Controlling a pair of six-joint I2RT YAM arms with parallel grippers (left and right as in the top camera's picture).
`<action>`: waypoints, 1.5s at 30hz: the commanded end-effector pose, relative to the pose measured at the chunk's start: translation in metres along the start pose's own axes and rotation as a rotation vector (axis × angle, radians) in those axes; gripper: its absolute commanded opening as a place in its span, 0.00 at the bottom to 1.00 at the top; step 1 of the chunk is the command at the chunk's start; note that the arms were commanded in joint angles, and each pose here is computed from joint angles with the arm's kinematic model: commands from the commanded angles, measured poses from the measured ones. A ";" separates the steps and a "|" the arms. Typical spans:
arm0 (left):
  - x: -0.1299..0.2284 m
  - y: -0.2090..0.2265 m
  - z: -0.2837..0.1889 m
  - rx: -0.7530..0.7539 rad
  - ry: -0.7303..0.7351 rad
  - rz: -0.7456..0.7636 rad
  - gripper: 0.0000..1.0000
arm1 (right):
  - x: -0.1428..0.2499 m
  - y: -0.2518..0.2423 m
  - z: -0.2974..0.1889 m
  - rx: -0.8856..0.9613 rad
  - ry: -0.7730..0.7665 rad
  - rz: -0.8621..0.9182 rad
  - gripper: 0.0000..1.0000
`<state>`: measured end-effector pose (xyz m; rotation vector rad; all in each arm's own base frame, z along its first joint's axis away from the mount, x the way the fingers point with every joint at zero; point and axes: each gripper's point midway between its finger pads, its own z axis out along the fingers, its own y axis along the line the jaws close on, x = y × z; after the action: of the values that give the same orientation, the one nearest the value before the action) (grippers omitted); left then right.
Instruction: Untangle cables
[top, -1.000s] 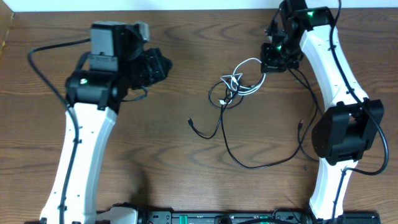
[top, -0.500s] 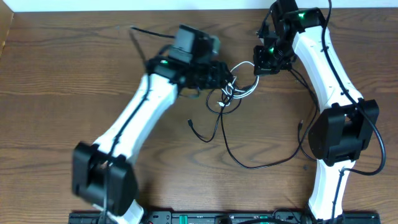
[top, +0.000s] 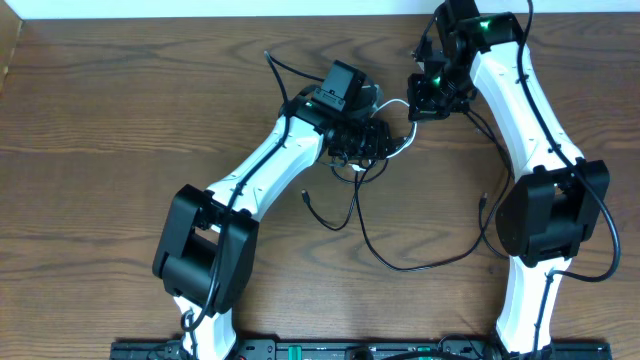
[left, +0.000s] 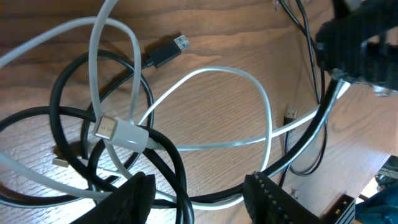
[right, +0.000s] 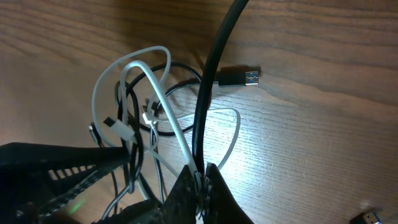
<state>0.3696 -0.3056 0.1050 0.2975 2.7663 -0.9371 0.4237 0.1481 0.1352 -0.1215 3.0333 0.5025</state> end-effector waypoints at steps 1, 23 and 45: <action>0.002 0.006 0.009 -0.011 0.017 0.000 0.45 | -0.002 0.003 -0.007 -0.008 -0.017 -0.022 0.01; 0.010 0.028 0.028 -0.069 0.053 -0.050 0.34 | -0.001 0.003 -0.007 -0.008 -0.017 -0.022 0.01; -0.003 0.029 0.003 -0.143 -0.022 -0.033 0.07 | -0.003 -0.007 -0.008 0.049 -0.025 -0.016 0.01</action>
<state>0.3678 -0.3031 0.0659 0.2738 2.8478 -0.7752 0.4230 0.1455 0.1343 -0.1300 3.0380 0.4787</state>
